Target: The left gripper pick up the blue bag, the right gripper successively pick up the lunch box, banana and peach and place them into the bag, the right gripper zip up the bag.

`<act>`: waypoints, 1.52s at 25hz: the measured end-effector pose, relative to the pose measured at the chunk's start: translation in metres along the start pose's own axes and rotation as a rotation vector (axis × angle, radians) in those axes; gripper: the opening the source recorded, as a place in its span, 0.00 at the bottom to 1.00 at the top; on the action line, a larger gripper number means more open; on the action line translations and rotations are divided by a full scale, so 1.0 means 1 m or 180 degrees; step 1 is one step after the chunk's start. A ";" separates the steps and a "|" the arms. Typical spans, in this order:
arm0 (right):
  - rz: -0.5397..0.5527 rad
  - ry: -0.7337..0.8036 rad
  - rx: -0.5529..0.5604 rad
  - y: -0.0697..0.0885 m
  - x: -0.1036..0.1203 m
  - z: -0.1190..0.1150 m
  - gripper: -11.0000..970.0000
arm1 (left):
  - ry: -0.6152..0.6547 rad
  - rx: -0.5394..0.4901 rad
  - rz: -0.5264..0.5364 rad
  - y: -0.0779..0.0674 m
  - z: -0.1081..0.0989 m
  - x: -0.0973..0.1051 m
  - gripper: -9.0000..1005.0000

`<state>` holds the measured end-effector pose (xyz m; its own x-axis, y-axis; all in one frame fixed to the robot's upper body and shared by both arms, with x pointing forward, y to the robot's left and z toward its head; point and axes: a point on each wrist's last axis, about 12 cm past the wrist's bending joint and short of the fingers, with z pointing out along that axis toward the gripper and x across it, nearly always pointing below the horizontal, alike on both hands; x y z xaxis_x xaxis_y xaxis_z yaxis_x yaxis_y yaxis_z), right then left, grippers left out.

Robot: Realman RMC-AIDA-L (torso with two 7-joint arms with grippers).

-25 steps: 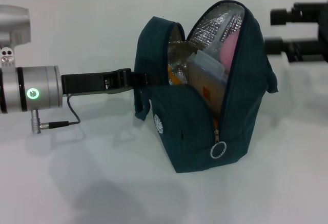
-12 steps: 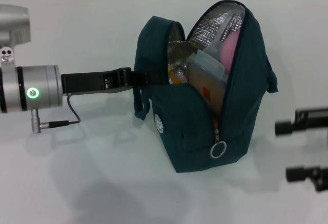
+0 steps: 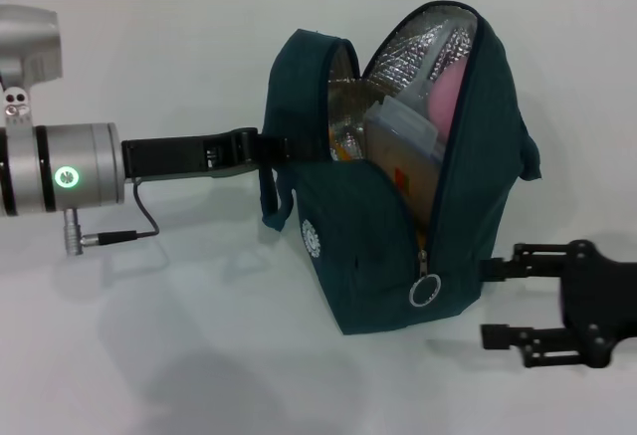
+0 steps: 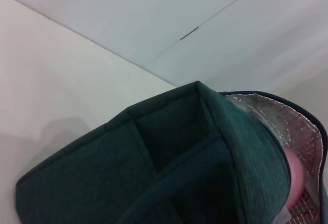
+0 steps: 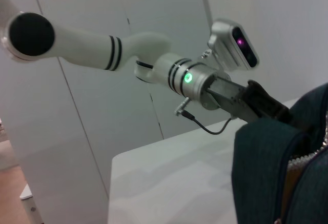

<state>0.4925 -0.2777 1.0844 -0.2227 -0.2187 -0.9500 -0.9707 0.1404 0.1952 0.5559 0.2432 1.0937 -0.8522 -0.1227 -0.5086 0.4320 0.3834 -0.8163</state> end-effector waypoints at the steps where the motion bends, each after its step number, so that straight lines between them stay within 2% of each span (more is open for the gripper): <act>1: 0.0015 0.0007 -0.0004 -0.002 0.001 0.004 0.70 | 0.0000 0.0000 0.0001 0.000 0.000 0.000 0.05; 12: -0.0006 0.0273 -0.0058 -0.011 0.009 0.038 0.68 | 0.0001 -0.0002 0.0019 -0.001 0.000 -0.002 0.05; 26: 0.0005 0.0170 0.0042 -0.013 0.007 0.038 0.65 | -0.0010 0.0000 0.0015 -0.001 0.000 -0.002 0.05; 38: -0.0057 0.0188 -0.0048 -0.012 0.005 0.056 0.63 | -0.0012 0.0009 0.0016 -0.001 0.001 -0.003 0.05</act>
<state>0.5079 -0.2264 1.0633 -0.2100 -0.2778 -0.9374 -0.9757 0.1214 0.1825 0.5579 0.2425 1.0957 -0.8489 -0.1242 -0.5138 0.4372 0.3813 -0.8145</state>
